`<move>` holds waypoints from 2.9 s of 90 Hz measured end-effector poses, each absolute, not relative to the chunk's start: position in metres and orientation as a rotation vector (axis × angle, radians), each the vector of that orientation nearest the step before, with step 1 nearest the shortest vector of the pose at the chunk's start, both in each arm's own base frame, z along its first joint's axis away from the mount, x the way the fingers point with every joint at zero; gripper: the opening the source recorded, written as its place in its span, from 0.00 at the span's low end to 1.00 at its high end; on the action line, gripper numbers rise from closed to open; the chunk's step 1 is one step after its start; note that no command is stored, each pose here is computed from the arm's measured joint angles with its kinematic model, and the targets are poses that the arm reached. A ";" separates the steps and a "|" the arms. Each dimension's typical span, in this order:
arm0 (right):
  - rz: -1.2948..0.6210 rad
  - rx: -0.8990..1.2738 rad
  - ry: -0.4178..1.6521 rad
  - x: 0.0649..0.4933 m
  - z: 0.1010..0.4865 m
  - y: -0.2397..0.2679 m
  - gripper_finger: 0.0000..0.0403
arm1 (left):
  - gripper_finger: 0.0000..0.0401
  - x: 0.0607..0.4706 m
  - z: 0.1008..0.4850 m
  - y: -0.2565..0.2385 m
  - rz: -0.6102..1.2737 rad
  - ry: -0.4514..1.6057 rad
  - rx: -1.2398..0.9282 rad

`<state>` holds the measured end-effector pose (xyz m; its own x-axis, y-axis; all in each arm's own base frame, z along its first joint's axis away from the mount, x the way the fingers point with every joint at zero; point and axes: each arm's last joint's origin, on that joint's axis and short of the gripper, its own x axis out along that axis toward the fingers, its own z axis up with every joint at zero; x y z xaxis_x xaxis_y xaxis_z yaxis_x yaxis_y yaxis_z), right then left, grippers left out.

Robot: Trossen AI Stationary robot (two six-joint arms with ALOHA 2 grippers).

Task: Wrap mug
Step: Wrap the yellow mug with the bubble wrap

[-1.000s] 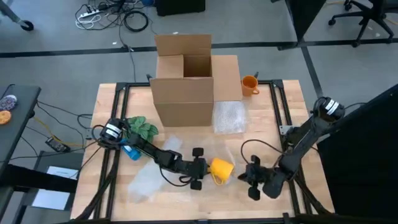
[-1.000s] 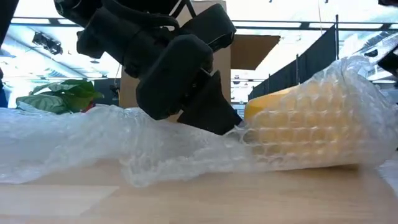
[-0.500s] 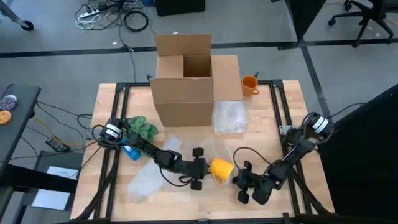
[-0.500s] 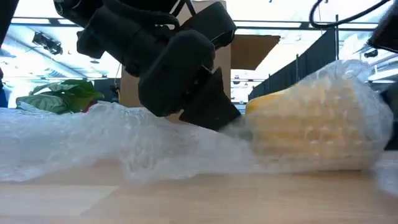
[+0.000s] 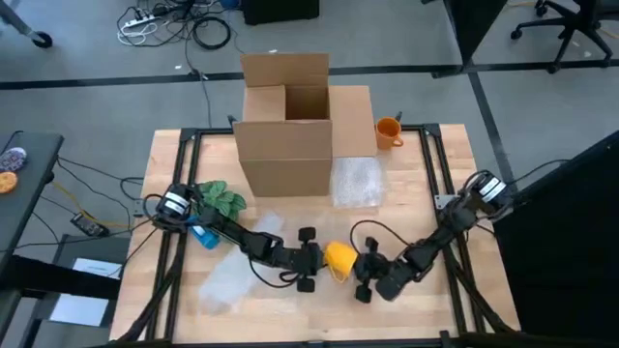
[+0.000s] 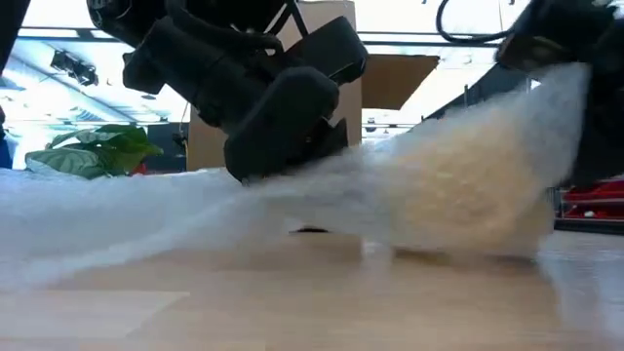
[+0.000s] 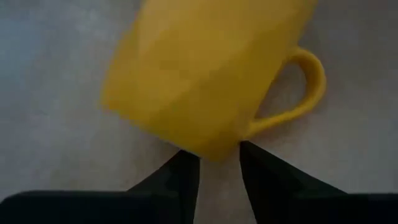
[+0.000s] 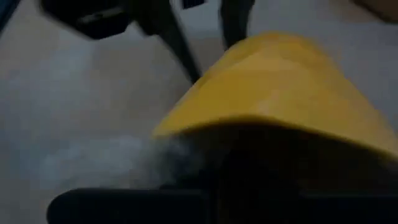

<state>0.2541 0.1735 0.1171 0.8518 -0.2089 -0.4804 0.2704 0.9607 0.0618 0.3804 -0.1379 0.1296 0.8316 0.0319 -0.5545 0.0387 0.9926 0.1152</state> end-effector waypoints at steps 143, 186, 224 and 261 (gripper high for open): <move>-0.329 0.207 0.492 0.250 0.098 0.178 0.00 | 0.25 0.381 0.130 -0.139 -0.018 0.585 0.106; -0.197 0.266 0.524 0.204 0.142 0.203 0.00 | 0.25 0.381 0.131 -0.140 -0.035 0.588 0.101; -0.296 0.235 0.605 0.166 0.138 0.202 0.01 | 0.25 0.381 0.131 -0.140 -0.029 0.588 0.104; -0.314 0.178 0.397 0.217 0.115 0.206 0.02 | 0.25 0.382 0.132 -0.140 -0.029 0.578 0.102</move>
<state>0.2173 0.2062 0.1155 0.8750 -0.2648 -0.4052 0.3338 0.9364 0.1088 0.3815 -0.1397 0.1317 0.8371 0.0008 -0.5471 0.0562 0.9946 0.0876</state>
